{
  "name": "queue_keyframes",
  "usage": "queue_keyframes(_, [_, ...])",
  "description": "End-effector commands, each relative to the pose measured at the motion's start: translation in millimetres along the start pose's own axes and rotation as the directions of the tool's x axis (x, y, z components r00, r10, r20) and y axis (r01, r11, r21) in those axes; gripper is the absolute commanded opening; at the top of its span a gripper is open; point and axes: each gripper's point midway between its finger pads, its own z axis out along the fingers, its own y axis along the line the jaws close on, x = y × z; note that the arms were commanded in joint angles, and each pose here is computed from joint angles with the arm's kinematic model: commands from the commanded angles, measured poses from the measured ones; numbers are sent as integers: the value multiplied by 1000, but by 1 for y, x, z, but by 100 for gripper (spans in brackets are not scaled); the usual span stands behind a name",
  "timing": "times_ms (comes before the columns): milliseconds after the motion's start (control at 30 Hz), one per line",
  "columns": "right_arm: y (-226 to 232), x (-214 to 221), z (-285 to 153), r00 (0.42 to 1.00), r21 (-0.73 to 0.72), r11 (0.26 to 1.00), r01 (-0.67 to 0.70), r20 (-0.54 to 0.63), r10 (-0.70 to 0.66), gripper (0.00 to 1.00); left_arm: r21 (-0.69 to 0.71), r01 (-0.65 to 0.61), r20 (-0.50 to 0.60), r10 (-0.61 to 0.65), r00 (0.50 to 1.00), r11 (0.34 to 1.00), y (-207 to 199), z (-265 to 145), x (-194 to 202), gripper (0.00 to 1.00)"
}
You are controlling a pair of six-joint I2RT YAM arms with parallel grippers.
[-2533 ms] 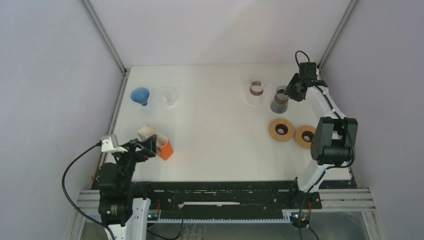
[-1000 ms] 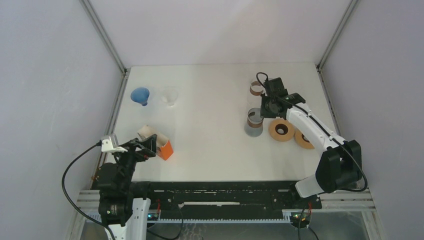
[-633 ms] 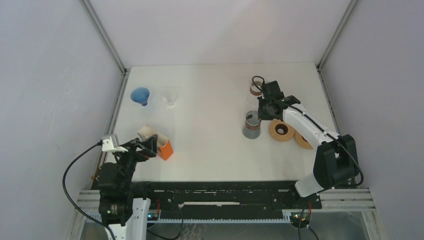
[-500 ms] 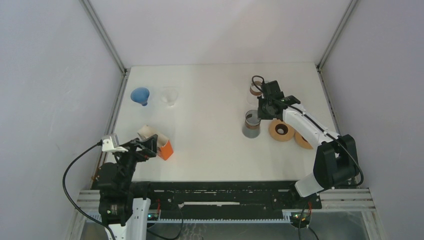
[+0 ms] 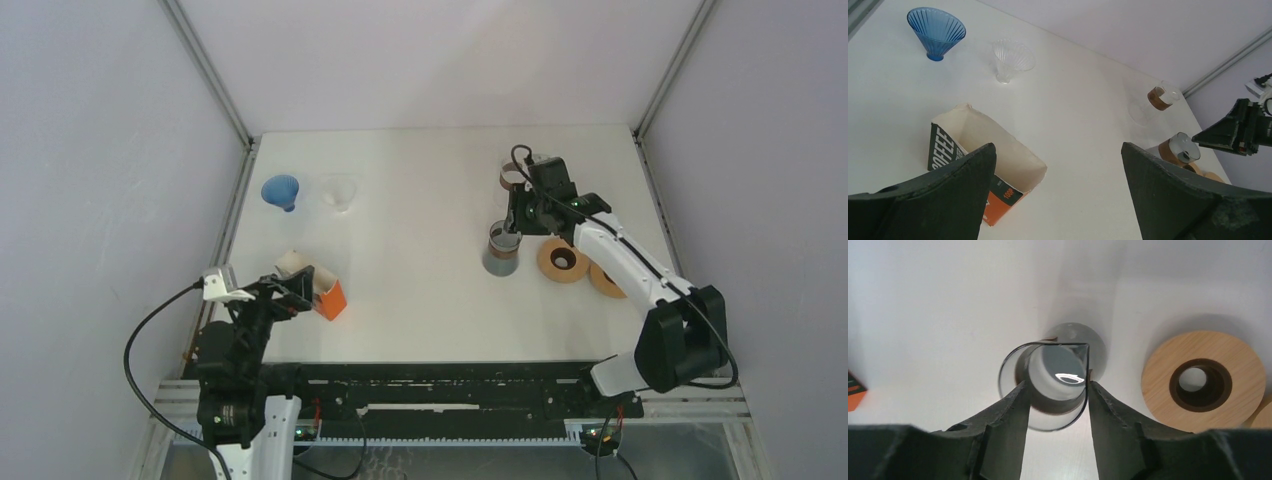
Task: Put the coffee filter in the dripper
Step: Place the coffee server at the center of the board, then pick up the connecting ring from the center of the board.
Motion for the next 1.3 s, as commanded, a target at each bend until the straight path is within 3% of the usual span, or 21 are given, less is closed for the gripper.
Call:
queue_keyframes(0, [21,-18,-36,995,-100,994,-44,89,53,57,18,50,-2,-50,999,999,-6,13,-6,100])
queue_keyframes(233, [8,-17,-61,981,-135,984,-117,136,136,66,90,81,-34,-79,996,993,-22,30,-10,100])
queue_keyframes(433, [-31,-9,-75,940,-169,949,-265,175,294,71,121,93,-191,-69,979,988,-38,55,3,100])
queue_keyframes(633, [-60,21,-64,902,-184,906,-380,141,407,72,187,97,-304,-37,952,978,-57,74,24,100])
queue_keyframes(967, [-109,62,-32,756,-207,764,-611,133,640,73,275,131,-431,0,902,952,-86,91,57,100])
queue_keyframes(1267, [-143,87,-13,624,-197,653,-731,193,757,73,310,140,-476,26,879,940,-101,87,75,100])
